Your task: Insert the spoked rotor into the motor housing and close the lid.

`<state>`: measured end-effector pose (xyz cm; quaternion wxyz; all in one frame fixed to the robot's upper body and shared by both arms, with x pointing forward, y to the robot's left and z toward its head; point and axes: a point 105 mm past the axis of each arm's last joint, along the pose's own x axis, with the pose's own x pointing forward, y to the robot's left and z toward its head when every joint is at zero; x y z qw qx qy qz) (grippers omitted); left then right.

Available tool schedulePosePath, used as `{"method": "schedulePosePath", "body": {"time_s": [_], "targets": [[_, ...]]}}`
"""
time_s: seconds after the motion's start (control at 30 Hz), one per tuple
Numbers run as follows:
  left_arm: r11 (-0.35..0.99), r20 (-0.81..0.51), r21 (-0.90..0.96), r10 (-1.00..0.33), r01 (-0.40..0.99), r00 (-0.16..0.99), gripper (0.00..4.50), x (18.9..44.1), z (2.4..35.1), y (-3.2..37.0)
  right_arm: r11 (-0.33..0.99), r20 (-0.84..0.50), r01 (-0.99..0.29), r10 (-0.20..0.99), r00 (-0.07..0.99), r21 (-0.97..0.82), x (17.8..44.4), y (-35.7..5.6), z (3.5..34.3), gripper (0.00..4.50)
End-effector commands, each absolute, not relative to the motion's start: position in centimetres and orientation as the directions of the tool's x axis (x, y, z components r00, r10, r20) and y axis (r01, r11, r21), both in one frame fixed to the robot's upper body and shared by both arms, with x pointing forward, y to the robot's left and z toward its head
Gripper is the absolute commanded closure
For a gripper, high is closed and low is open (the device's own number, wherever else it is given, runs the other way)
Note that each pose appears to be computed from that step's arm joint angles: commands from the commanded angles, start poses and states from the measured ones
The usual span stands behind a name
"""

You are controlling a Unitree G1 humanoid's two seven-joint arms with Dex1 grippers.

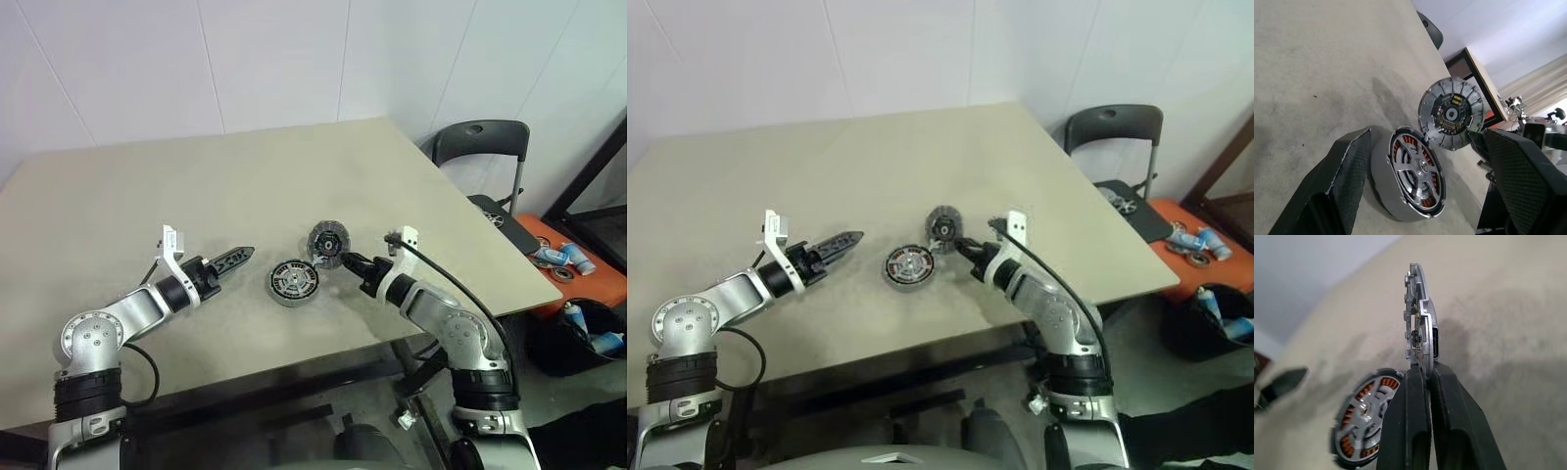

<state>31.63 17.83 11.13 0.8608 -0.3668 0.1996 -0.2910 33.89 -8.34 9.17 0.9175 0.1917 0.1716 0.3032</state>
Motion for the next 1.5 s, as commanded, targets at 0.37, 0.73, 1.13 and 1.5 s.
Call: {"method": "schedulePosePath", "body": {"time_s": [0.37,0.73,1.13,1.5], "targets": [[0.553,-0.071,-0.726,-0.651,0.409,0.755,0.59,32.3,12.9,17.3,0.574,-0.251,-0.777,0.737,0.627,-0.258,31.3,-6.1,11.6,4.47],[0.546,-0.058,-0.728,-0.652,0.414,0.756,0.59,32.0,13.8,16.0,0.533,-0.27,-0.794,0.751,0.603,-0.293,31.2,-5.9,11.1,4.47],[0.535,-0.047,-0.74,-0.646,0.407,0.762,0.59,31.7,14.1,15.2,0.45,-0.36,-0.863,0.784,0.505,-0.231,30.2,-5.5,10.3,2.39],[0.539,-0.041,-0.737,-0.639,0.409,0.768,0.59,32.3,14.4,15.3,0.365,-0.395,-0.93,0.862,0.319,0.045,28.8,-7.2,11.5,2.39]]}}
